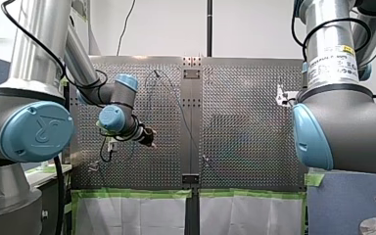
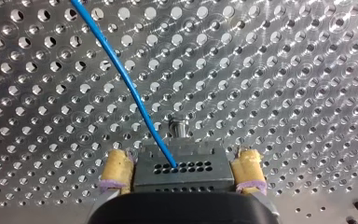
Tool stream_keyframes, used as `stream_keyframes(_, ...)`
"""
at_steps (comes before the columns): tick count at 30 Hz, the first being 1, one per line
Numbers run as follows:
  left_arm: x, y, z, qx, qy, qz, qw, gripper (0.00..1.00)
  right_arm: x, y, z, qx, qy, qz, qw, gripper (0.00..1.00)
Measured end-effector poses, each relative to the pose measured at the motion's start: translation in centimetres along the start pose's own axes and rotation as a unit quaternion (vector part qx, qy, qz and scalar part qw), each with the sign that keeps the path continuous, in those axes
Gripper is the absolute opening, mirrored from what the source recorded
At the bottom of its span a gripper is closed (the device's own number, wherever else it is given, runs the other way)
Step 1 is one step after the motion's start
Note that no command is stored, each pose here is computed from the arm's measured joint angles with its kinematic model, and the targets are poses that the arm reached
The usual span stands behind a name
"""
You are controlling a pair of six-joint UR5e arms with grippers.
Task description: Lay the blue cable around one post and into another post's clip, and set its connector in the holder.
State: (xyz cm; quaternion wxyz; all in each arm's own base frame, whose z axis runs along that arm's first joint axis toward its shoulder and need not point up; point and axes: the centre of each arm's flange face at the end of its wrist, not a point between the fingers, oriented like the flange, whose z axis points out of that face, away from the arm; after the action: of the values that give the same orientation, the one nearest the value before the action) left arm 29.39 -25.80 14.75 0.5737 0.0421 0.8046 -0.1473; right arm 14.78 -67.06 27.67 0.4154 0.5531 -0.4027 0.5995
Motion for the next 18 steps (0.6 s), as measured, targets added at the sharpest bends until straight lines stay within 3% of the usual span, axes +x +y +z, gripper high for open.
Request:
stream_keyframes(6,-0.4,-0.2,0.4,0.011,-0.021,-0.020,0.9995,1.00,0.0,0.0,0.0,0.001,0.001,0.0004,1.0000,1.00)
stream_keyframes(18,-1.4,-0.5,1.3,0.022,-0.070,-0.027,0.9969,1.00,0.0,0.0,0.0,0.003,0.002,0.0020,1.0000,1.00)
